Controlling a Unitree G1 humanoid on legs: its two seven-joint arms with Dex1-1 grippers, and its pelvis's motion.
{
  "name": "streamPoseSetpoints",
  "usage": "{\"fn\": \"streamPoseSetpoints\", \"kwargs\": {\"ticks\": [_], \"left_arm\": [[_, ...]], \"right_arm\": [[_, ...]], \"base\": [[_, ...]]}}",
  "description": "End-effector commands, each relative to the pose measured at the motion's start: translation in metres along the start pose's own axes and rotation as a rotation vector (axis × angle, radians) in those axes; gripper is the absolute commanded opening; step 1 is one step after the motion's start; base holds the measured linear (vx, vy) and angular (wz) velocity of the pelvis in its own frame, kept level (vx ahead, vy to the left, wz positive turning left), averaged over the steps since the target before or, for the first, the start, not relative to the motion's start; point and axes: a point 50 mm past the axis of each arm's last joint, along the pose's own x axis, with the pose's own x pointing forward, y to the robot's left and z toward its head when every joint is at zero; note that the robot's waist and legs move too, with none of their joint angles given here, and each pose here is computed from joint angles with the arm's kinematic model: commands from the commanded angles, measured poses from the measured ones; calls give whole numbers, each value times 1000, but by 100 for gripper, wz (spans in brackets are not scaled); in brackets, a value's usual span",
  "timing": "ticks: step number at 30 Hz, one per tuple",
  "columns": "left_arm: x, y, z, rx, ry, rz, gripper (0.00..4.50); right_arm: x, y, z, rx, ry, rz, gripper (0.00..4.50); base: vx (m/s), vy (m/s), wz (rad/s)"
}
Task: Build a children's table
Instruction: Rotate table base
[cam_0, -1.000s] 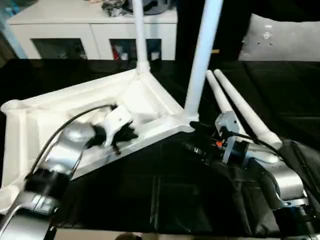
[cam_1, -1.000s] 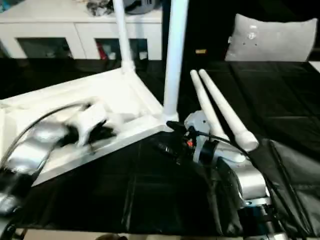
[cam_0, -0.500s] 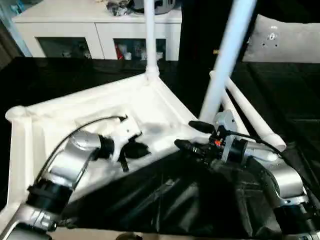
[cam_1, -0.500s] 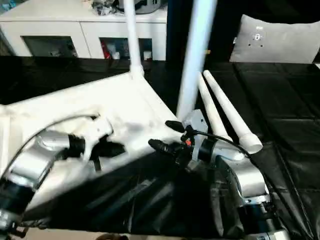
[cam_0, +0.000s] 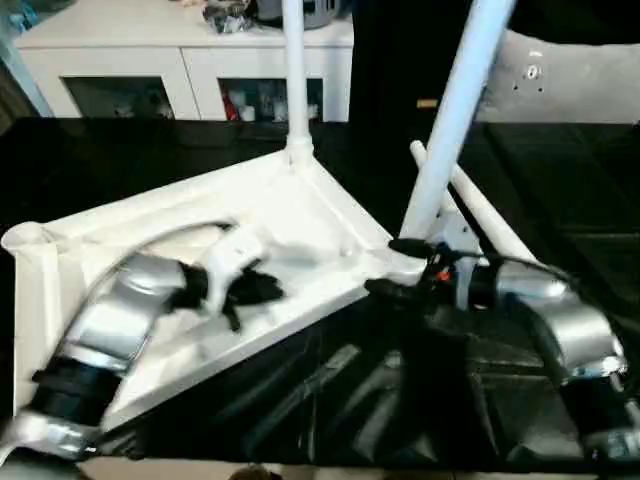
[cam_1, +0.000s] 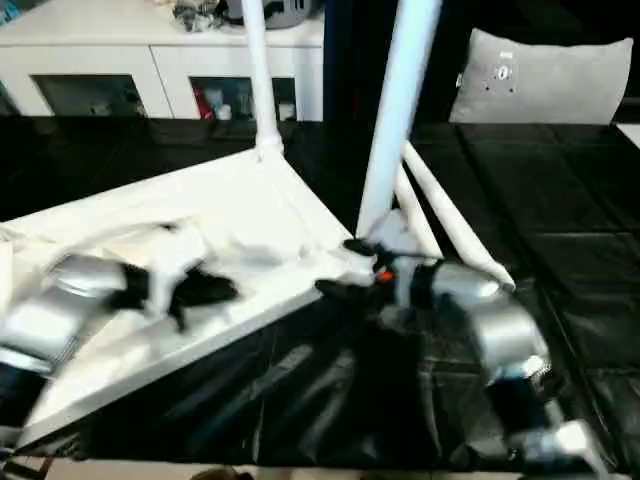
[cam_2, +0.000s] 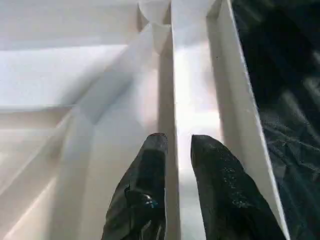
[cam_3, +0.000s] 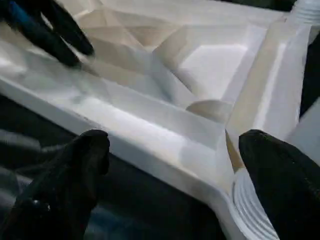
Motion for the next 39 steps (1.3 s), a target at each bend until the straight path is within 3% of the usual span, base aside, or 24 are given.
{"fn": "streamPoseSetpoints", "kwargs": {"ticks": [1, 3, 5, 9, 13, 17, 21, 23, 26, 30, 34, 39], "left_arm": [[-4, -2, 1, 0, -9, -11, 103], [-7, -3, 2, -4, -22, -26, 103], [-9, -7, 5, 5, -35, -45, 103], [-9, -13, 8, 8, -53, -65, 103], [-9, -11, 7, 8, -46, -45, 103], [-15, 8, 4, -21, -25, 143, 103], [-22, 21, 1, -45, 18, 290, 103], [-28, 26, -3, -43, 67, 363, 103], [-30, 27, -6, -40, 92, 390, 103], [-44, 37, -17, -20, 210, 541, 103], [-54, 51, -32, 3, 331, 646, 103], [-56, 55, -40, 26, 410, 659, 103]], "right_arm": [[-2, -5, 3, -23, 2, -7, 450], [0, -17, 6, -39, 4, -33, 450], [9, -40, 19, -93, -31, -181, 450], [22, -53, 30, -115, -85, -337, 450], [30, -54, 28, -145, -92, -402, 450], [42, -43, 33, -92, -219, -327, 450], [47, -28, 28, -44, -238, -231, 450], [49, -15, 21, -26, -217, -173, 450], [50, -9, 17, -21, -204, -152, 450], [50, 11, 1, 4, -124, -110, 450], [45, 31, -19, 37, 33, -68, 450], [48, 30, -22, 56, 81, -129, 450]], "base": [[0, 0, 0], [0, 0, 0], [0, 0, 0], [0, 0, 0], [0, 0, 0], [0, 0, 0], [0, 0, 0], [0, 0, 0], [0, 0, 0], [0, 0, 0], [0, 0, 0], [0, 0, 0]]}}
